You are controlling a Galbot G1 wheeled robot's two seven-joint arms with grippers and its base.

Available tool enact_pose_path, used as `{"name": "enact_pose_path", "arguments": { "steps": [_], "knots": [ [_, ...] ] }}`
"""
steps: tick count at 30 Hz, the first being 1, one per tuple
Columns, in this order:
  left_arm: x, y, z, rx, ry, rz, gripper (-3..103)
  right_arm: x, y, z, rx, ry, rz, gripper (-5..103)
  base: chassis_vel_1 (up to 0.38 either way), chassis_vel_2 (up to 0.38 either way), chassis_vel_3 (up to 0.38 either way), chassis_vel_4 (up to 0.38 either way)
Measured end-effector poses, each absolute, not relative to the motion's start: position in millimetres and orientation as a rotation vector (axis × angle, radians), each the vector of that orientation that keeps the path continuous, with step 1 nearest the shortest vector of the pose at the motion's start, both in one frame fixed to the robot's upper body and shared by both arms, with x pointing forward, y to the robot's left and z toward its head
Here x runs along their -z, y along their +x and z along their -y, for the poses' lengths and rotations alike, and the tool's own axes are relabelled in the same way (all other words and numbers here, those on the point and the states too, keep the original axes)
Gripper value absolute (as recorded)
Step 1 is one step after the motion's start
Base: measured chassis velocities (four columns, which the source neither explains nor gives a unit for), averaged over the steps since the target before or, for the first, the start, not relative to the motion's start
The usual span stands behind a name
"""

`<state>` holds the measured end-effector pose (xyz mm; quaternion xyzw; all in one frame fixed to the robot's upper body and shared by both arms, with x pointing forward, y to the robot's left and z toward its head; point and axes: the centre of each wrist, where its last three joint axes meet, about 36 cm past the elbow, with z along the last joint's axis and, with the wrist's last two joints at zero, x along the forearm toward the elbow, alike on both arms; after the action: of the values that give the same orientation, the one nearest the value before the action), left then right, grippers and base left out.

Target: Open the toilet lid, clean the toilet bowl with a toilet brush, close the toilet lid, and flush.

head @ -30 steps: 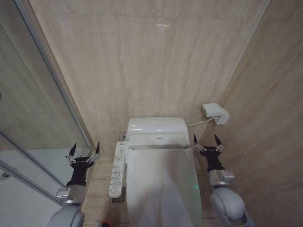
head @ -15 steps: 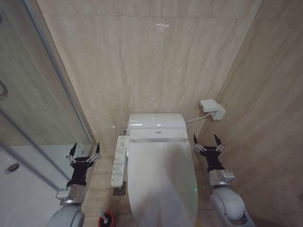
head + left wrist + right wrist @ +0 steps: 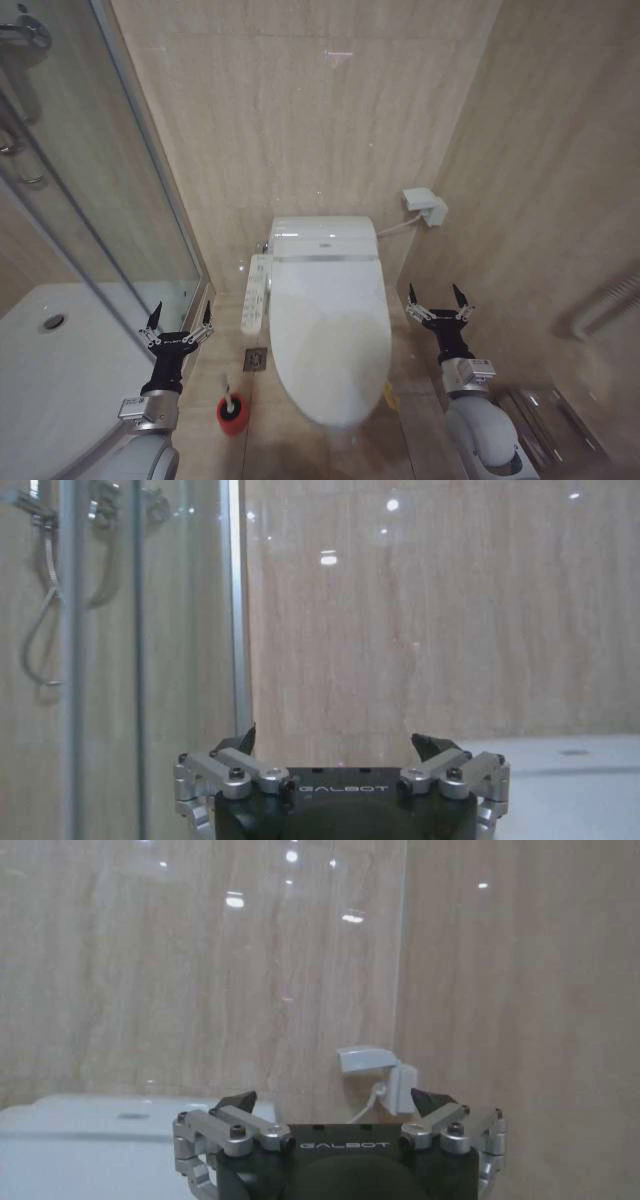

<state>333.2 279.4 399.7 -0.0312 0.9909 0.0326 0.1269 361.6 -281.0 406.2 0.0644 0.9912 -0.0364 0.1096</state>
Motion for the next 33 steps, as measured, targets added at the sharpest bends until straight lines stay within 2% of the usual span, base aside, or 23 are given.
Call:
{"name": "enact_pose_path", "arguments": {
  "steps": [5,9,22,33],
  "knots": [
    [-399.6,333.1,-279.5,-0.095,-0.091,-2.884,100,-406.1,361.4,281.1,0.107,0.189,-2.914,100,0.332,-0.335,-0.321,0.313],
    [-399.6,333.1,-279.5,-0.095,-0.091,-2.884,100,-406.1,361.4,281.1,0.107,0.189,-2.914,100,0.034,-0.153,-0.190,0.187],
    [-399.9,333.4,-279.5,-0.095,-0.091,-2.883,100,-406.2,361.7,281.0,0.107,0.189,-2.914,100,0.012,-0.018,-0.018,0.031],
    [-399.7,333.2,-279.5,-0.095,-0.091,-2.884,100,-406.0,361.5,281.0,0.107,0.189,-2.915,100,0.239,-0.221,-0.237,0.223]
  ]
}}
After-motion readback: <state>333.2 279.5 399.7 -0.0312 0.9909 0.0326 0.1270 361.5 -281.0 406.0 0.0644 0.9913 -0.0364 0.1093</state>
